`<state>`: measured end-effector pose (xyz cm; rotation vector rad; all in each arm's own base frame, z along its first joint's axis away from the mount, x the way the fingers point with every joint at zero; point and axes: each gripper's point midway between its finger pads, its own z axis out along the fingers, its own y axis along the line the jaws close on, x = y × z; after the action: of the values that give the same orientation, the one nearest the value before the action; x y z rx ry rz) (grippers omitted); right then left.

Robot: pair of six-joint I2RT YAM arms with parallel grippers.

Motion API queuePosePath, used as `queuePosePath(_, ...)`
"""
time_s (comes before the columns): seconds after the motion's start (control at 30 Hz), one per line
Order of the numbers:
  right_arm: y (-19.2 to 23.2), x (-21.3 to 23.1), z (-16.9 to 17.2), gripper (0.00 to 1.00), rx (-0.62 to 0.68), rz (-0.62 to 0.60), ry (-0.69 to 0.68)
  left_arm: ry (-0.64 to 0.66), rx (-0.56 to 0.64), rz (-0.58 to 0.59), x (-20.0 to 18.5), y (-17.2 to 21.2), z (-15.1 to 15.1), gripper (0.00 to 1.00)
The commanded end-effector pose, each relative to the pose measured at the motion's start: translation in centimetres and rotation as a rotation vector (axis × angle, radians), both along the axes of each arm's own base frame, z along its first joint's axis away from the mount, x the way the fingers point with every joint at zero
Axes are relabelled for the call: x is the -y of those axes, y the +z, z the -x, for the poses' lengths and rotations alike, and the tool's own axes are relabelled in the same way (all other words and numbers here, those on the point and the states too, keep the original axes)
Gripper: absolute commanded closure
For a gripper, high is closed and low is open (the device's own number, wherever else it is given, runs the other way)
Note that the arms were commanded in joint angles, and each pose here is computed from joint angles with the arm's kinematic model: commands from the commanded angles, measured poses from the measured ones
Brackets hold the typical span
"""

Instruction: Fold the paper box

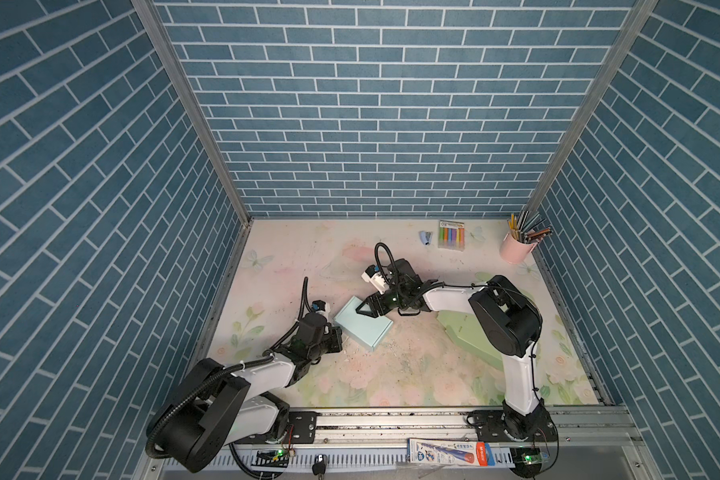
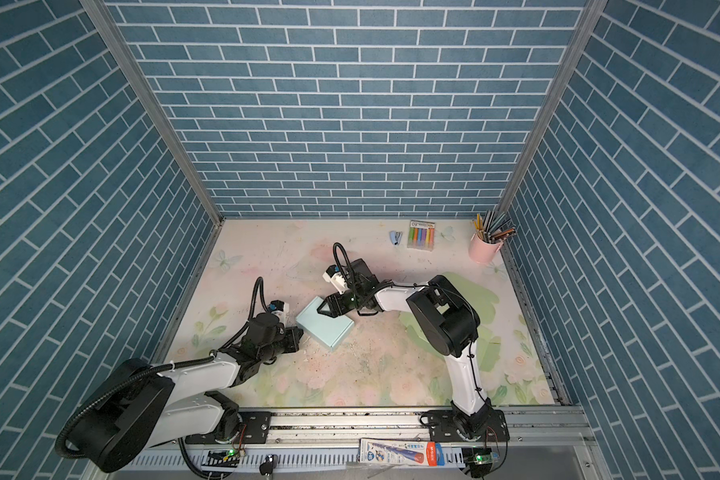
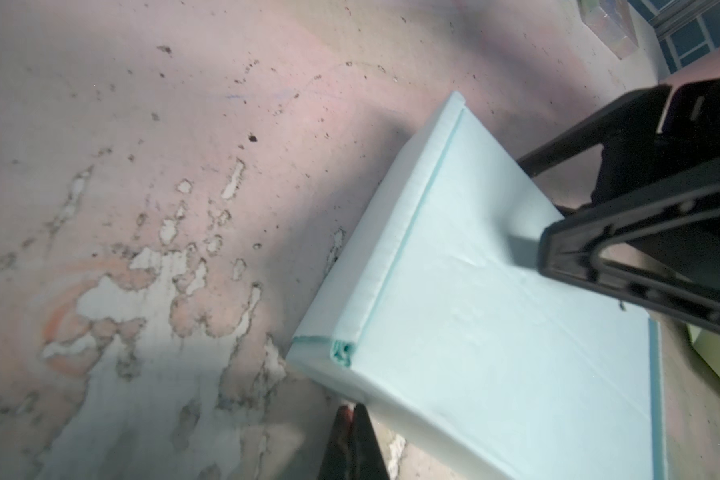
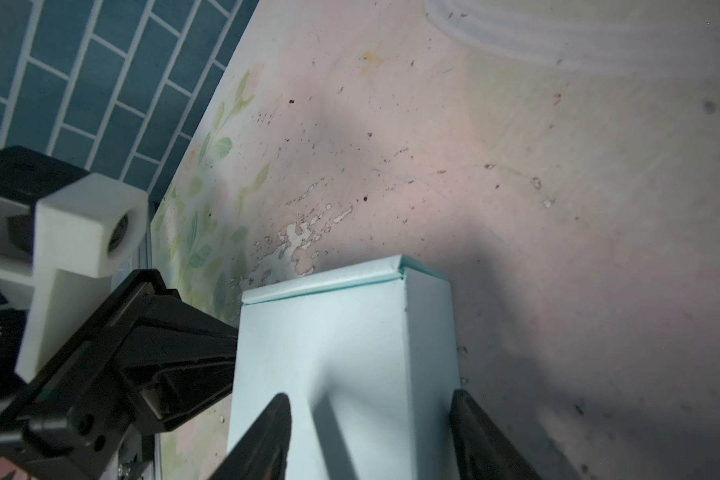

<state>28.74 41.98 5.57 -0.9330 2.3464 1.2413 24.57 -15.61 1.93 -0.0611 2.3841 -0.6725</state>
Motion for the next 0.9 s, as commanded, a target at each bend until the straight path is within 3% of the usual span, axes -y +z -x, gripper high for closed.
queuePosePath(0.0,2.2,1.0,-0.7,0.24,0.026,-0.011,-0.022,-0.027,0.013,0.026,0.6,0.2,0.9,1.0)
queuePosePath(0.17,5.1,3.0,-0.8,0.17,0.116,0.022,-0.1,-0.041,0.016,0.004,0.5,0.7,2.0,0.99)
queuePosePath(0.3,5.7,5.1,1.3,0.16,0.177,0.099,-0.164,-0.024,0.052,0.004,-0.1,2.4,2.1,0.77)
queuePosePath(0.47,4.8,7.0,6.3,0.17,0.139,0.112,-0.223,-0.032,0.126,-0.013,0.0,6.1,1.0,0.55)
queuePosePath(0.63,5.7,6.3,12.1,0.16,0.031,-0.028,-0.225,-0.089,0.168,0.055,1.2,9.4,-1.5,0.4)
queuePosePath(0.87,4.8,6.0,13.4,0.15,-0.017,-0.045,-0.269,-0.048,0.201,-0.056,0.3,10.5,-5.7,0.28)
